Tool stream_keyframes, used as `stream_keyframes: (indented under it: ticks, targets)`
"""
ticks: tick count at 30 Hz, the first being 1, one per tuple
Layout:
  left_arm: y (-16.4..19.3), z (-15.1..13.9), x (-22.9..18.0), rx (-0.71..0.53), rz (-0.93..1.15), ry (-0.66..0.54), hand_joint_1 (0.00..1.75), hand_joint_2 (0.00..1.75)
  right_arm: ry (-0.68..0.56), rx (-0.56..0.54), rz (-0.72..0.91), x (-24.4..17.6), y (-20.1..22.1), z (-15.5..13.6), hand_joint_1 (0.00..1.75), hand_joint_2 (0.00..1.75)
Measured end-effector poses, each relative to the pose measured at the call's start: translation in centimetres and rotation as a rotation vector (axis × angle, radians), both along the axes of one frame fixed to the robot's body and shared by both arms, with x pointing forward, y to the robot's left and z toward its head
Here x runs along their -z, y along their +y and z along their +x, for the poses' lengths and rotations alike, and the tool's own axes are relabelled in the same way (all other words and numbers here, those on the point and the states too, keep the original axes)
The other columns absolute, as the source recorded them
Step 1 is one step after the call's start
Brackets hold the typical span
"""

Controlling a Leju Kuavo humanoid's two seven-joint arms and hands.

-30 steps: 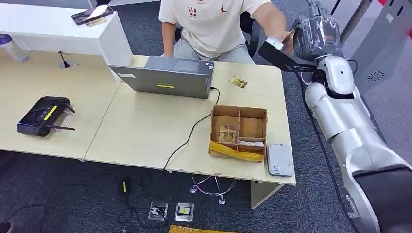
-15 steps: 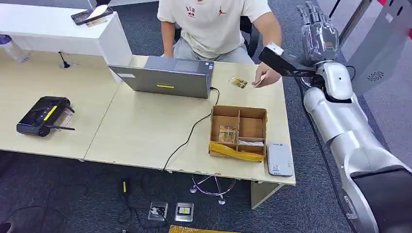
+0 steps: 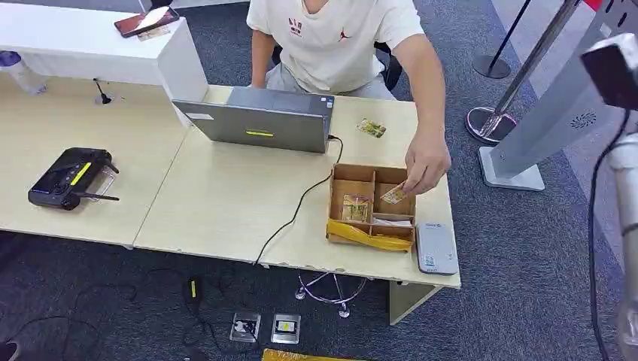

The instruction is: Pass the card to the sensor for recognition and then transmit it.

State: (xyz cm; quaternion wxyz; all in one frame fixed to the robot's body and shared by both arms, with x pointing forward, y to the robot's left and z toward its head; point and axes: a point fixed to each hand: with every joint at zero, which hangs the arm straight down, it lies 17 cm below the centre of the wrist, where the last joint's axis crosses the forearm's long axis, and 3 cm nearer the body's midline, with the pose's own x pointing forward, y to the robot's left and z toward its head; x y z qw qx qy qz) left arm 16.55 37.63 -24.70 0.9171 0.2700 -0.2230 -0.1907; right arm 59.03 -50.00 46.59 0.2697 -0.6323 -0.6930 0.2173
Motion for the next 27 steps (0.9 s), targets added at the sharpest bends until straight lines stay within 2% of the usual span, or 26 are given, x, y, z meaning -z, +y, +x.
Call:
stream_keyframes:
  ticks: [3, 6, 9, 11, 15, 18, 20, 24, 27]
  targets:
    - [0.0, -0.5, 0.1, -0.028, 0.001, 0.004, 0.0, 0.0, -0.012, 0.123, 0.082, 3.0, -9.4, -4.6, 0.0, 1.75]
    - [0.0, -0.5, 0.1, -0.054, 0.005, 0.004, 0.0, 0.0, 0.011, 0.245, 0.14, 7.1, -16.5, -9.4, 0.0, 1.75]
    - [-0.1, -0.6, 0.0, -0.08, 0.009, 0.002, 0.0, 0.0, 0.04, 0.382, 0.217, 11.6, -22.7, -14.9, 0.0, 1.75]
    - [-0.1, -0.7, 0.0, -0.099, 0.009, 0.003, 0.0, 0.0, 0.105, 0.463, 0.227, 15.5, -25.1, -17.9, 0.0, 1.75]
    - [-0.4, -0.6, 0.0, -0.134, 0.005, 0.001, 0.0, 0.0, 0.294, 0.631, 0.244, 24.5, -28.3, -24.1, 0.0, 1.75]
    - [-0.7, -0.8, 0.1, -0.149, -0.002, 0.007, 0.0, 0.0, 0.427, 0.786, 0.348, 31.8, -29.8, -29.4, 0.0, 1.75]
    - [-0.8, -0.8, 0.1, -0.162, -0.007, 0.012, 0.0, 0.0, 0.499, 0.918, 0.477, 37.0, -30.4, -33.7, 0.0, 1.75]
    - [-1.1, -0.9, 0.2, -0.17, -0.018, 0.016, 0.0, 0.0, 0.677, 1.147, 0.726, 47.2, -28.4, -42.1, 0.0, 1.75]
    - [-1.2, -0.8, 0.3, -0.163, -0.026, 0.019, 0.0, 0.0, 0.826, 1.261, 0.885, 53.1, -25.5, -46.4, 0.0, 1.75]
